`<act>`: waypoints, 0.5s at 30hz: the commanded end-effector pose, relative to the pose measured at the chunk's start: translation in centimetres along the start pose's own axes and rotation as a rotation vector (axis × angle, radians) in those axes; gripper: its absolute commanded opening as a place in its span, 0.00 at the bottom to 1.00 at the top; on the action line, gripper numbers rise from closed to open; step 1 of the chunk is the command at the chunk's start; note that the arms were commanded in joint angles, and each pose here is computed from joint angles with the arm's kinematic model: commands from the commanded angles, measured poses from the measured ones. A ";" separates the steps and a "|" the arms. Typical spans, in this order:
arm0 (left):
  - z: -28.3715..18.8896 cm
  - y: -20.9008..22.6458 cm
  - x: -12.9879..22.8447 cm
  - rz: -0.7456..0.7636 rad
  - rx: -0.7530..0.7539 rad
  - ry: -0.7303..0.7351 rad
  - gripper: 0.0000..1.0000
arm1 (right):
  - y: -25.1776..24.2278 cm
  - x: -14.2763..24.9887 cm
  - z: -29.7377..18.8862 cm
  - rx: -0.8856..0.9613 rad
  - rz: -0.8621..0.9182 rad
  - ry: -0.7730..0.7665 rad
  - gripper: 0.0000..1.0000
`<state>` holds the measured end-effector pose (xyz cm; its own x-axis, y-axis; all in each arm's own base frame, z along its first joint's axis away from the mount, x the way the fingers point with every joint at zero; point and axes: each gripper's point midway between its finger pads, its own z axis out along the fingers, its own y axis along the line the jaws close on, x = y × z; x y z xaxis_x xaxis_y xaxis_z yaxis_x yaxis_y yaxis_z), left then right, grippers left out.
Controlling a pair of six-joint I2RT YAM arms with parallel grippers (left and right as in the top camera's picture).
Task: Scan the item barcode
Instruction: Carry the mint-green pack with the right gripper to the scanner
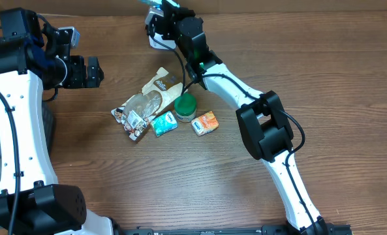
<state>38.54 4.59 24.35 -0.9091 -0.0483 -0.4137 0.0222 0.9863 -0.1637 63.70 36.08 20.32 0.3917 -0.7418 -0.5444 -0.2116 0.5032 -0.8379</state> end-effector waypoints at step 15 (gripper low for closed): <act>-0.9 -0.5 -0.6 0.036 0.005 -0.031 1.00 | -3.8 -2.8 -0.2 0.086 0.097 -0.139 0.04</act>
<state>38.54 4.59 24.35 -0.9091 -0.0483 -0.4137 0.0222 0.9863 -0.1637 63.55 36.54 20.92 0.4759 -0.7062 -0.5242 -0.1714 0.5101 -0.8429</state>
